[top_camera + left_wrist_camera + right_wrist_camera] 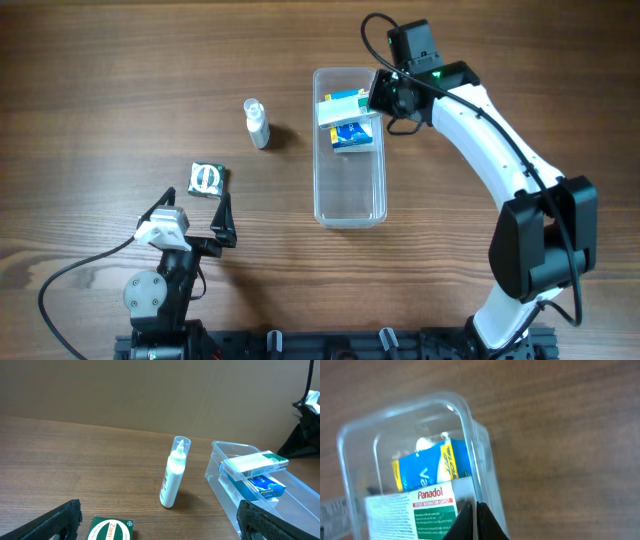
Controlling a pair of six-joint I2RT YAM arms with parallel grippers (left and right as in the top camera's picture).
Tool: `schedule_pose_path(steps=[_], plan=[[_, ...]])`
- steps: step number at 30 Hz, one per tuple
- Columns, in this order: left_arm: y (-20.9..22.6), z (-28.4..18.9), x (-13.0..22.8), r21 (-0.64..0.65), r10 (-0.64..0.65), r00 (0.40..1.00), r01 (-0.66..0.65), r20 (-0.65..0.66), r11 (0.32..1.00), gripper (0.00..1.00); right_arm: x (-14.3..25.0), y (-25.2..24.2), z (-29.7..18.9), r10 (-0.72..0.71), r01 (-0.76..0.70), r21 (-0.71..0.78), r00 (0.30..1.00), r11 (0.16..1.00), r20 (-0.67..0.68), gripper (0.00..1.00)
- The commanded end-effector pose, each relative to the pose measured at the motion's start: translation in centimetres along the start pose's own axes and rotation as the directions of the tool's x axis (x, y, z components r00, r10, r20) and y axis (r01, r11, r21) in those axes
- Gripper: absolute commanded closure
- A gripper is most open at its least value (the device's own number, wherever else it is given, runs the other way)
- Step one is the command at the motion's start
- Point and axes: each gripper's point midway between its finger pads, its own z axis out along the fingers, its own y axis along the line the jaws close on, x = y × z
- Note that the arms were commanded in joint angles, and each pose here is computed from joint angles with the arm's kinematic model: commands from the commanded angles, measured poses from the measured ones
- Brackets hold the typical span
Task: Pack container
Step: 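Carry the Panadol box over the container and lower it in, then open the right gripper, release the Panadol box, and withdraw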
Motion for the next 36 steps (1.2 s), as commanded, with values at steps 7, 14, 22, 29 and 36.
schedule_pose_path(steps=[7,14,22,29,36], plan=[[0.3,0.0,0.3,-0.014,0.005,1.000,-0.005,-0.006,1.000,0.00,4.3,-0.1,0.8,-0.009,0.003,-0.036,0.981,0.999,-0.193,0.96],[0.3,0.0,0.3,-0.015,0.006,1.000,-0.006,-0.006,1.000,0.00,3.4,0.7,-1.0,-0.016,0.005,-0.072,0.989,0.997,-0.149,0.96],[0.3,0.0,0.3,-0.014,0.005,1.000,-0.005,-0.006,1.000,0.00,1.6,2.0,-4.5,-0.024,0.016,-0.131,0.998,0.991,-0.055,0.96],[0.3,0.0,0.3,-0.014,0.006,1.000,-0.006,-0.006,1.000,0.00,1.1,4.2,-4.4,-0.104,0.106,-0.160,0.994,0.981,0.017,0.96],[0.3,0.0,0.3,-0.014,0.006,1.000,-0.006,-0.006,1.000,0.00,1.7,3.5,-2.1,-0.093,0.090,-0.117,0.995,0.989,-0.022,0.96]])
